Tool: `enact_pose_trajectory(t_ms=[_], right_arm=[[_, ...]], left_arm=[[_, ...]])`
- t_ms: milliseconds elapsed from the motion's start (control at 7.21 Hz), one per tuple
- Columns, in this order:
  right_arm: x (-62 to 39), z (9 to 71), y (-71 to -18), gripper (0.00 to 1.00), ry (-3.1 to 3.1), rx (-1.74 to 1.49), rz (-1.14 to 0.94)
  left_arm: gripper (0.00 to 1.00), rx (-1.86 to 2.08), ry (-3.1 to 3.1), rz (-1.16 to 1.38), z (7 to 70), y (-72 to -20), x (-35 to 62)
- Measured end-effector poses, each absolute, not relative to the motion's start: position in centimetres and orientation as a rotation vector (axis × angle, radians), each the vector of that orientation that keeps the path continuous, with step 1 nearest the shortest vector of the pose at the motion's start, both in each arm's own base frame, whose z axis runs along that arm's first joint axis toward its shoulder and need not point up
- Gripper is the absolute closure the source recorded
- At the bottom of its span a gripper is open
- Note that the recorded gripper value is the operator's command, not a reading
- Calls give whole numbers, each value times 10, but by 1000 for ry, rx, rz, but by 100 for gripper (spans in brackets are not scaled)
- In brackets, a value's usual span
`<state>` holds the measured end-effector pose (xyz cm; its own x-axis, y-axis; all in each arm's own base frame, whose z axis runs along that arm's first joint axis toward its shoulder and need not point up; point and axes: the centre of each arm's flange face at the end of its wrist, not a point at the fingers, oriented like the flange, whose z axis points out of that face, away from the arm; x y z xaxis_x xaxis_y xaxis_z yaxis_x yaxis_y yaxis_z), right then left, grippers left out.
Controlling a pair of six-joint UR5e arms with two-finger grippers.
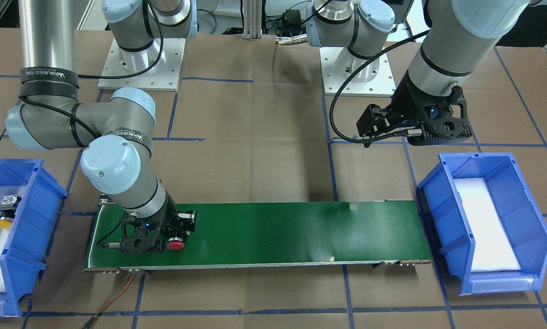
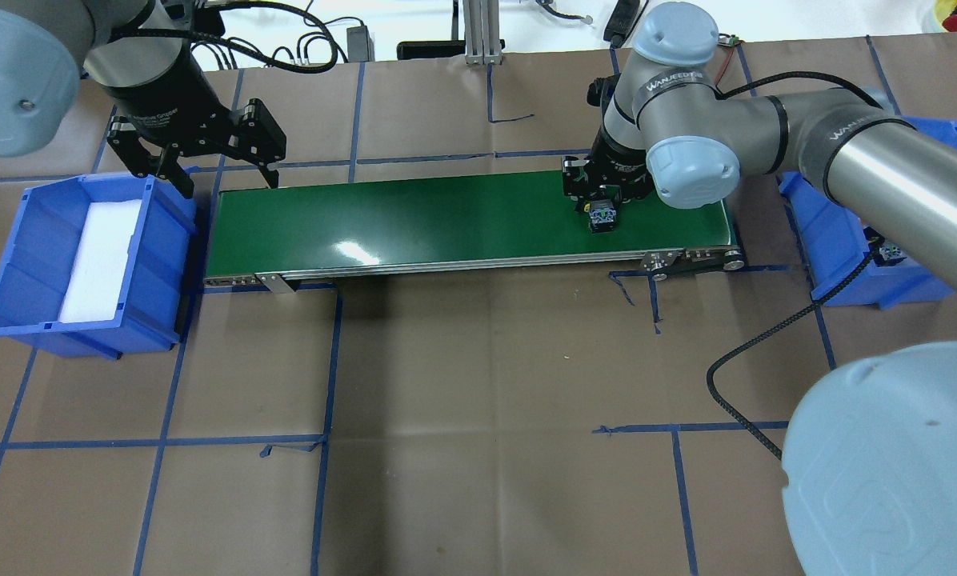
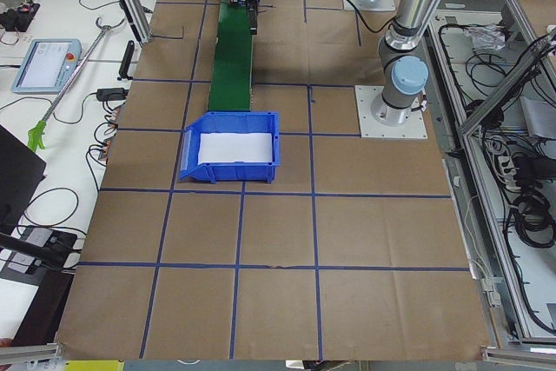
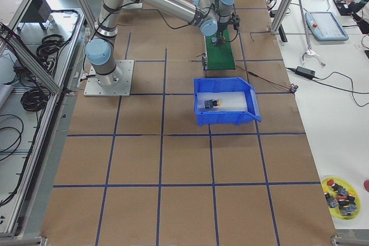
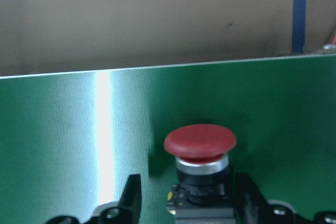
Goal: Transport two buttons from left to right
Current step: 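Lower the right gripper and grasp the red-capped button on the belt, then lift the red button and carry it to the blue bin near the right arm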
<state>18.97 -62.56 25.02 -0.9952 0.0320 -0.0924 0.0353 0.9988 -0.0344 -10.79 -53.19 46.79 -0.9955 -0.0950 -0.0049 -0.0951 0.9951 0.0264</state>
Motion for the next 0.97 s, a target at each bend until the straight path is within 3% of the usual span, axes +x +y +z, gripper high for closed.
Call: enact_pose_trajectory(t_ms=[278,694,972], right_arm=[[179,268,-635,95,3149,43,-128],[160,345,-669,95,3171,43,-211],[97,397,-691,95,3178,5,-212]], left_arm=[[0,-150,3134,42,468,-532,-108],[0,-152,3134,41,468,-533,-108],[0,-152,3134,41,468,-532,-108]])
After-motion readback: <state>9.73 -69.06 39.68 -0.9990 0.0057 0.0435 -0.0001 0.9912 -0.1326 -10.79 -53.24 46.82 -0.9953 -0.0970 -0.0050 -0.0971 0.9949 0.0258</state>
